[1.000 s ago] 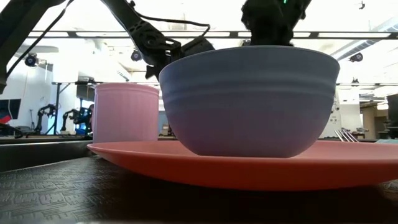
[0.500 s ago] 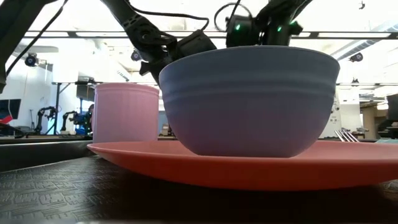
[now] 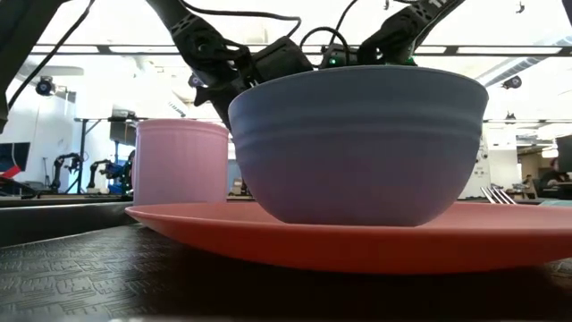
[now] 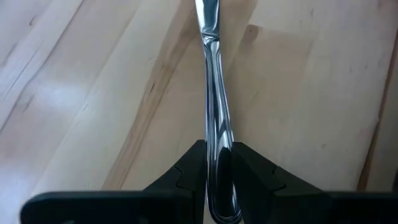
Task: Set up tray
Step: Put the silver knife to the right of the silver fork on the blue table napkin on the black tray
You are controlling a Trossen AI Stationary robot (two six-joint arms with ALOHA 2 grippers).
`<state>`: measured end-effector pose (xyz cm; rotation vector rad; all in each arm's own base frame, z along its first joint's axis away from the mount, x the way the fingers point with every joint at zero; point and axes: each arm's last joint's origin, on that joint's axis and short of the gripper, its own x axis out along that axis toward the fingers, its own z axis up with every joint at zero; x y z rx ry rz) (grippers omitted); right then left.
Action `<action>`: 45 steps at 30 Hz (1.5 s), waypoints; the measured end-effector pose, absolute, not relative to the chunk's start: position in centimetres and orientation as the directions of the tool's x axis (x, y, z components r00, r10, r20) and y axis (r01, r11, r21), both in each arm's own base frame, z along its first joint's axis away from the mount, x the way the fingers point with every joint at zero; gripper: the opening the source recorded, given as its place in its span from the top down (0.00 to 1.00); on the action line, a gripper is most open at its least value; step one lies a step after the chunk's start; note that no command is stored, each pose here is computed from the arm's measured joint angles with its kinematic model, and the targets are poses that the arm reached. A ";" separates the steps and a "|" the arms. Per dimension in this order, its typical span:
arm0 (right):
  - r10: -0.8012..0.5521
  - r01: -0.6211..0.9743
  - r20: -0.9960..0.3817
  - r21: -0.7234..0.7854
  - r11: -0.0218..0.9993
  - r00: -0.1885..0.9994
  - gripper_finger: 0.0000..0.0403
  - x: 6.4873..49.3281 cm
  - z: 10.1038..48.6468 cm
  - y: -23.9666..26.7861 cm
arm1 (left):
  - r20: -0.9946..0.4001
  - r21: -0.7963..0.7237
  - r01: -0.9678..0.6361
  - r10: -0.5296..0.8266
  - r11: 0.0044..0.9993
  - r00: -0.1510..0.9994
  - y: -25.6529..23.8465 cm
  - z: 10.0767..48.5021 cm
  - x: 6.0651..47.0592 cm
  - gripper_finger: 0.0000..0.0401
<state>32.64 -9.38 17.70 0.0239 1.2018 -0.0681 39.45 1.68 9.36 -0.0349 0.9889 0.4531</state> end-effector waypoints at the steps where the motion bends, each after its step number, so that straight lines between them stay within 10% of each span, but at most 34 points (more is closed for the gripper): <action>1: -0.041 0.052 -0.930 -0.024 0.998 0.364 0.52 32.6 17.5 -9.5 | -0.811 0.177 -0.388 0.357 0.905 0.464 1.6 9.3 39.4 0.87; 45: 0.098 -0.062 -0.965 0.086 0.994 0.242 0.54 33.9 12.5 -12.4 | -0.778 0.240 -0.425 0.435 0.873 0.454 1.4 9.6 39.5 0.87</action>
